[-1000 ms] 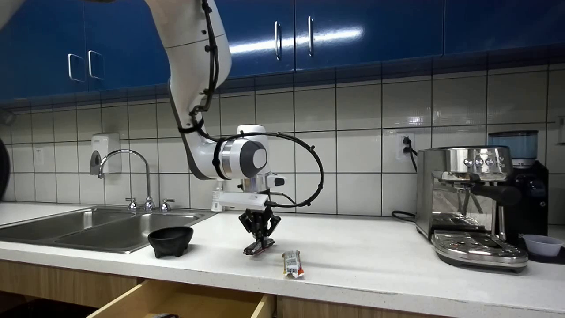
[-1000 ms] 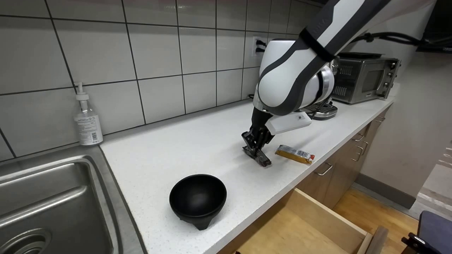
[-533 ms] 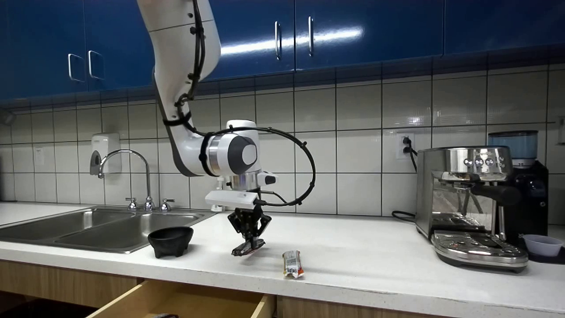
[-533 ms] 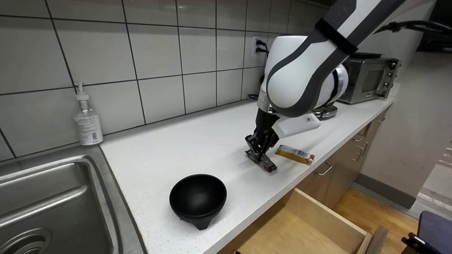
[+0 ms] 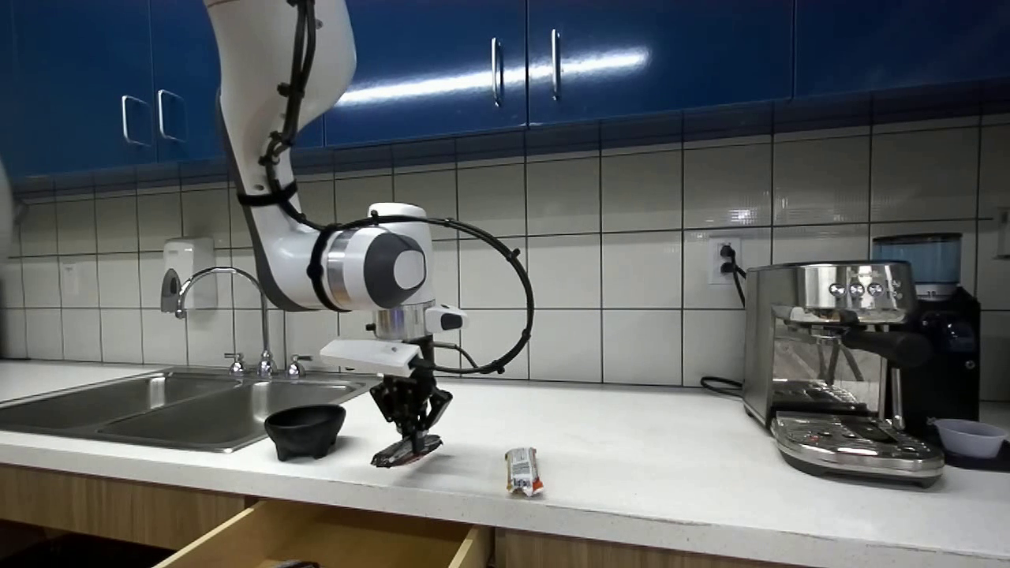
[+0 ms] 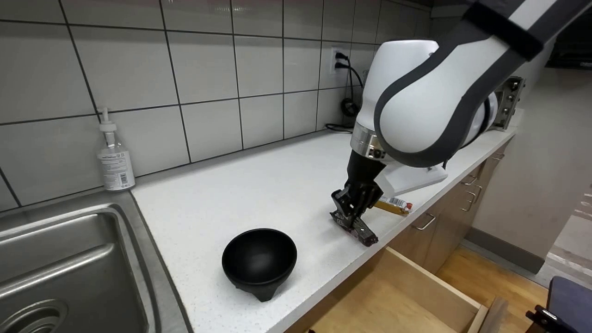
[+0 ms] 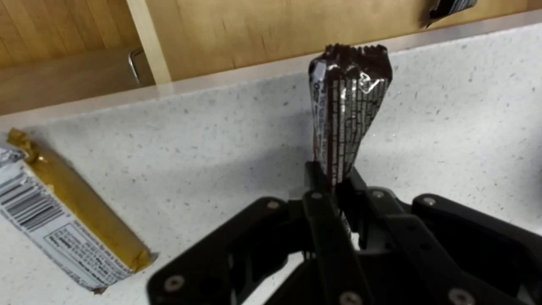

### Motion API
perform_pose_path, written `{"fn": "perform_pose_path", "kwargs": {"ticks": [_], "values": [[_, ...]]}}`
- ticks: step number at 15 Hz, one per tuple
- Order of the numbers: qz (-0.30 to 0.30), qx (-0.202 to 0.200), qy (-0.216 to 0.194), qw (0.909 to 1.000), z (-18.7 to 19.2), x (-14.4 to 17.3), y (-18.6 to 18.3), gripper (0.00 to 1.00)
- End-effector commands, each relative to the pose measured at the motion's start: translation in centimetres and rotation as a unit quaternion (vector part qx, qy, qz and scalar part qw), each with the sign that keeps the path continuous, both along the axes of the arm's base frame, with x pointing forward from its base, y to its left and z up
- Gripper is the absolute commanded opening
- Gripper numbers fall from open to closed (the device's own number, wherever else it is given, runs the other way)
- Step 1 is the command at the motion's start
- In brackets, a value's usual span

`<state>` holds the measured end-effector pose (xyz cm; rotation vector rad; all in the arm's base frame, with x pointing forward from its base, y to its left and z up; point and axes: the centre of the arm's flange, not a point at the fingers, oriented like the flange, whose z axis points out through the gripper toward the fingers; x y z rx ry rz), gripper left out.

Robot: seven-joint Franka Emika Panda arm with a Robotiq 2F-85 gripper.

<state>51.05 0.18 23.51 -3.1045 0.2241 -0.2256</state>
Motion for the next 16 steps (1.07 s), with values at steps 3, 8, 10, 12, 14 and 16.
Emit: {"fn": "perform_pose_path", "kwargs": {"ticks": [3, 8, 10, 12, 14, 16], "values": [[-0.026, -0.001, -0.016, 0.9995, 2.5, -5.4, 3.5, 0.04], [-0.05, -0.014, -0.011, 0.9986, 2.6, -8.7, 6.0, 0.04], [-0.062, -0.022, -0.006, 0.9978, 2.3, -9.8, 6.8, 0.04], [-0.077, -0.027, 0.003, 0.9967, 1.8, -10.7, 7.3, 0.04], [-0.091, -0.03, 0.01, 0.9954, 1.3, -11.5, 7.8, 0.04], [-0.105, -0.032, 0.018, 0.9938, 0.8, -12.2, 8.2, 0.04]]}}
